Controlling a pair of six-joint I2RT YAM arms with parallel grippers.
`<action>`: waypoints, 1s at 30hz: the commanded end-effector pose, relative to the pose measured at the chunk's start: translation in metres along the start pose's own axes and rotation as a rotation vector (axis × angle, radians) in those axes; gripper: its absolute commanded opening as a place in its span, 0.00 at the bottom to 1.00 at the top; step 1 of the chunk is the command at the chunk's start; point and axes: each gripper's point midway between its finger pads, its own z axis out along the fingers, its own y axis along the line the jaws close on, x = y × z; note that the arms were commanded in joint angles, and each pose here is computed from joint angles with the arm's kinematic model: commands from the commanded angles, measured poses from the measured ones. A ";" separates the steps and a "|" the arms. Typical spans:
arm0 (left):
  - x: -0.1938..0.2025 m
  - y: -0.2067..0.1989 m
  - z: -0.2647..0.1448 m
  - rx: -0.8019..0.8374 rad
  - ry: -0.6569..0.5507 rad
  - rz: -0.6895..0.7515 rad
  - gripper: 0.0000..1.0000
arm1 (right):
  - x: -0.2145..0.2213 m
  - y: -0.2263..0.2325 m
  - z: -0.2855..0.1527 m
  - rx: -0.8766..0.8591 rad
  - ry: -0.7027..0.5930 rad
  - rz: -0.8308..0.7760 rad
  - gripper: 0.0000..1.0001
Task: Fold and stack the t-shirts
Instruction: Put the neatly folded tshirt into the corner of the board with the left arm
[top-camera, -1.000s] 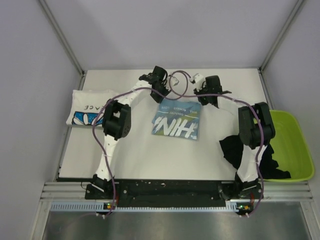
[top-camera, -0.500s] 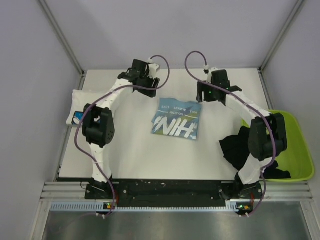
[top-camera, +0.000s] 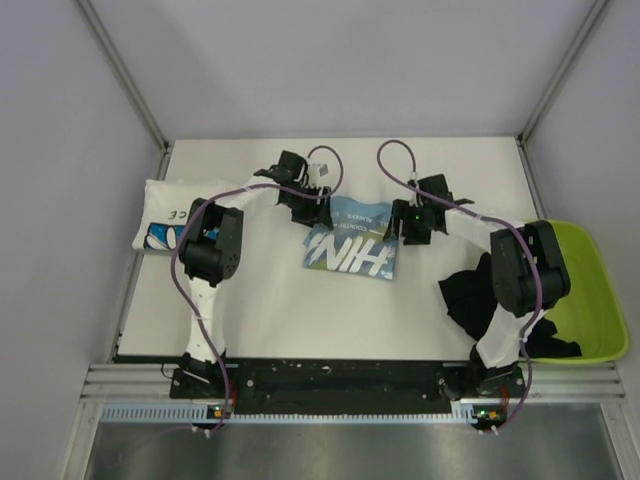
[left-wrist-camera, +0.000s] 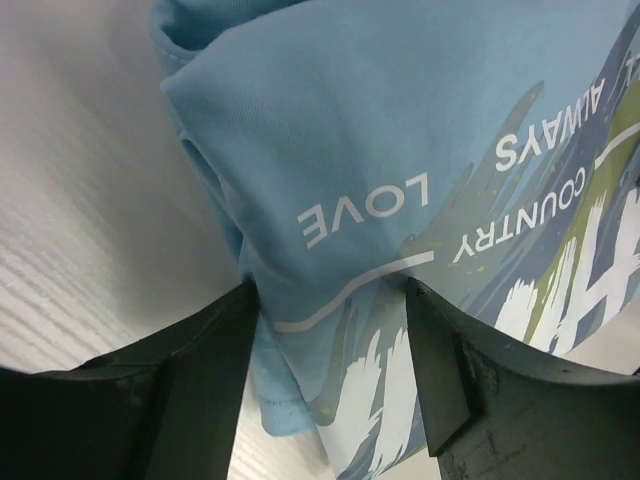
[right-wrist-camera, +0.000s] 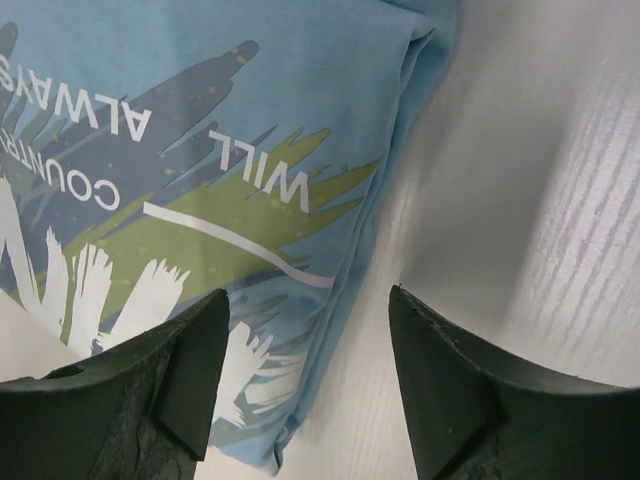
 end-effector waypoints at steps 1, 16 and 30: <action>-0.001 0.000 0.013 0.042 0.000 -0.092 0.66 | -0.005 0.008 0.018 -0.073 -0.010 0.068 0.64; 0.006 -0.056 0.016 0.489 0.114 -0.240 0.00 | -0.010 0.001 0.017 -0.070 -0.027 0.097 0.66; 0.045 0.035 -0.075 0.117 0.033 -0.178 0.00 | -0.020 -0.039 -0.074 0.209 -0.141 -0.040 0.99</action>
